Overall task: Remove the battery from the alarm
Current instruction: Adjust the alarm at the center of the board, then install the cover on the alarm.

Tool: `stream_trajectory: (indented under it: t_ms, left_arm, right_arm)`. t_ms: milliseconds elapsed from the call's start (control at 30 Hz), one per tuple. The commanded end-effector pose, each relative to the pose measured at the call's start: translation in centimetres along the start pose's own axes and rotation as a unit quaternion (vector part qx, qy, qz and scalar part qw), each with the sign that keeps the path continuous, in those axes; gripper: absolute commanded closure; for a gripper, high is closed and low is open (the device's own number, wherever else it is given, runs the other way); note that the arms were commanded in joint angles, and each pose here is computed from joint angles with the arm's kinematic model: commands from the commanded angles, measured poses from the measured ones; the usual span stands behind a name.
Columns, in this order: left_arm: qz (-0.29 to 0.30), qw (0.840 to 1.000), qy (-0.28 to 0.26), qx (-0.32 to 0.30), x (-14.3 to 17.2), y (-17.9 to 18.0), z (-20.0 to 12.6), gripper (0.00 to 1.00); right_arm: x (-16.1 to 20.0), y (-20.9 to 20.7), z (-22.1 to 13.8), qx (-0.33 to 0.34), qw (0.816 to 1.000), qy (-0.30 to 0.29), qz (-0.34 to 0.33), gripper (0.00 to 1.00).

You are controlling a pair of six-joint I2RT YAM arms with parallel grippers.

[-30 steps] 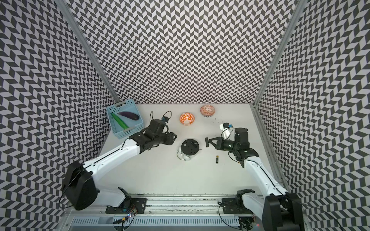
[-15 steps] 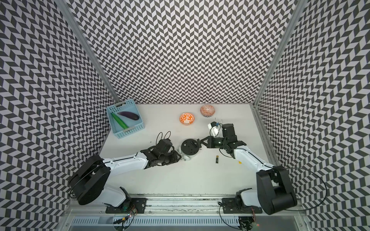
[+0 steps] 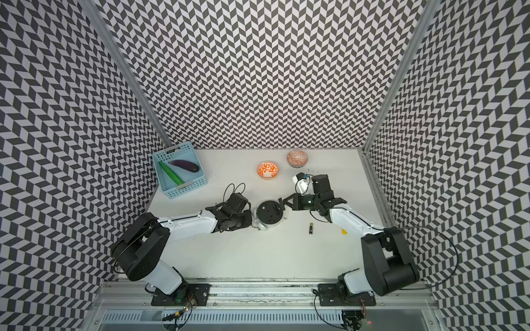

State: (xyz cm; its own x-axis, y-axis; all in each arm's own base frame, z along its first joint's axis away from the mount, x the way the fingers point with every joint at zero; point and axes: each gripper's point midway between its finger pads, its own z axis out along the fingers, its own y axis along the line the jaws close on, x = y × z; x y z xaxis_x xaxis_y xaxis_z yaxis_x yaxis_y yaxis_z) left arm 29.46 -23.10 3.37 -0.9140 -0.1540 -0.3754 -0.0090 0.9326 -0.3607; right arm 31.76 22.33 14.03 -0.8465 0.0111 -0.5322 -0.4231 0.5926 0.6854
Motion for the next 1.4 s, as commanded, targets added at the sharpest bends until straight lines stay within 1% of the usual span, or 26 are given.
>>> stream_trajectory:
  t_ms: [0,67,167,267,300,333,367,467,600,667,733,833,867,933,1000,1200,1367]
  left_arm:
    - [0.059,0.998,0.002,-0.023,-1.4,0.7,0.7,1.0]
    - [0.081,0.996,0.009,-0.021,-1.8,0.6,1.4,1.0]
    - [0.115,0.993,0.018,-0.033,-2.4,0.9,2.2,1.0]
    - [0.139,0.99,0.015,-0.025,-3.4,0.4,2.1,0.98]
    - [0.155,0.988,0.015,-0.025,-3.8,0.2,1.9,0.97]
    - [0.163,0.986,0.014,-0.028,-4.3,0.2,1.7,0.95]
    - [0.17,0.985,0.013,-0.029,-4.8,0.1,1.5,0.92]
    - [0.188,0.982,0.008,-0.017,-5.7,-1.0,0.7,0.75]
    - [0.182,0.983,-0.017,-0.028,-7.1,-1.3,-1.2,0.56]
    - [0.172,0.984,-0.032,-0.037,-8.0,-1.3,-2.4,0.5]
    - [0.154,0.987,-0.04,-0.035,-8.6,-1.8,-3.3,0.48]
    - [0.14,0.989,-0.042,-0.001,-8.8,-3.5,-4.0,0.41]
    - [0.126,0.991,-0.044,0.015,-8.8,-4.2,-4.1,0.4]
    - [0.123,0.99,-0.048,0.043,-8.9,-5.6,-4.4,0.39]
    - [0.123,0.99,-0.047,0.055,-8.9,-6.4,-4.3,0.38]
    - [0.138,0.988,-0.024,0.061,-8.0,-7.7,-2.6,0.34]
    - [0.142,0.988,-0.006,0.061,-7.1,-8.0,-1.4,0.34]
  right_arm:
    - [-0.5,0.0,0.9,0.007,1.0,0.002,-0.018,1.0]
    - [-0.3,-0.3,1.3,0.01,1.0,0.009,-0.013,1.0]
    - [0.2,-0.5,1.9,0.015,1.0,0.02,0.002,1.0]
    - [0.4,-0.8,2.3,0.017,0.999,0.022,0.027,1.0]
    - [0.3,-0.9,2.4,0.019,0.999,0.021,0.034,1.0]
    - [0.1,-1.1,2.6,0.023,0.999,0.02,0.039,1.0]
    - [-0.2,-1.1,2.7,0.023,0.999,0.017,0.04,1.0]
    - [-1.0,-1.5,2.9,0.034,0.998,0.009,0.055,1.0]
    - [-1.3,-1.7,3.1,0.033,0.995,-0.007,0.089,1.0]
    - [-1.2,-1.7,3.1,0.03,0.995,-0.015,0.099,1.0]
    - [-1.3,-2.3,3.2,0.044,0.993,-0.018,0.104,1.0]
    - [-1.1,-2.6,3.6,0.044,0.993,-0.013,0.109,1.0]
    - [-1.0,-2.6,3.9,0.04,0.993,-0.009,0.11,1.0]
    - [-0.7,-2.9,4.2,0.047,0.992,-0.005,0.114,1.0]
    - [-0.4,-3.4,4.4,0.053,0.991,-0.003,0.12,1.0]
    - [0.0,-3.9,4.9,0.061,0.991,-0.002,0.123,1.0]
    - [0.1,-4.2,5.1,0.061,0.99,-0.003,0.124,1.0]
